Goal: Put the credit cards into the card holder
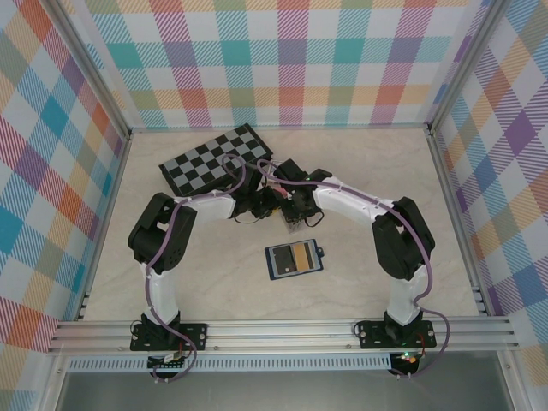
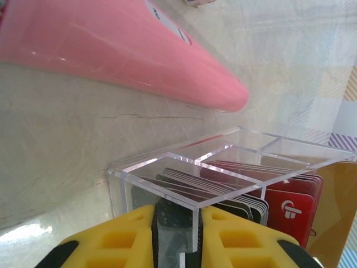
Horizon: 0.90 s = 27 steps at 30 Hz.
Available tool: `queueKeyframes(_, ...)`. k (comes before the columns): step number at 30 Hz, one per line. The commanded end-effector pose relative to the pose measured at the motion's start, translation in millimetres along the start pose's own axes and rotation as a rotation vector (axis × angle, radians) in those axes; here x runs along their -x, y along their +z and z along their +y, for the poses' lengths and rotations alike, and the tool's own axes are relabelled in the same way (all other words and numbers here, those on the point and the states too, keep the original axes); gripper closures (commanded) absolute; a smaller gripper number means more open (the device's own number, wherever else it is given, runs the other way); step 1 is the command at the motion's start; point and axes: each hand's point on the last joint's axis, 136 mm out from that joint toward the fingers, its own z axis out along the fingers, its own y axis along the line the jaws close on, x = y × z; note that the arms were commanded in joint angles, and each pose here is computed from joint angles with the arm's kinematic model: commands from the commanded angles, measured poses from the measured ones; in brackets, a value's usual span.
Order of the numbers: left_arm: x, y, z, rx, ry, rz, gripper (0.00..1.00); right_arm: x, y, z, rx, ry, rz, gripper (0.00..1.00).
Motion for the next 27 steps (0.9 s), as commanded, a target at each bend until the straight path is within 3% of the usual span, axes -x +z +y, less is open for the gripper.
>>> queueKeyframes(1, -16, -5, 13, 0.046, 0.026, 0.077, 0.79, 4, 0, 1, -0.003, -0.029, -0.01, 0.63)
queueKeyframes(7, -25, -5, -3, 0.027, 0.096, 0.133, 0.78, 1, 9, 0, 0.026, 0.003, 0.014, 0.62)
queueKeyframes(16, -21, -19, -24, 0.003, 0.124, 0.106, 0.64, -7, 15, 4, 0.089, 0.075, 0.051, 0.61)
queueKeyframes(22, -9, -45, -13, 0.092, 0.115, -0.007, 0.52, -8, 15, 11, 0.149, 0.099, 0.061, 0.6)
queueKeyframes(27, -1, -73, 10, 0.18, 0.079, -0.117, 0.48, 0, 0, 20, 0.218, 0.092, 0.029, 0.6)
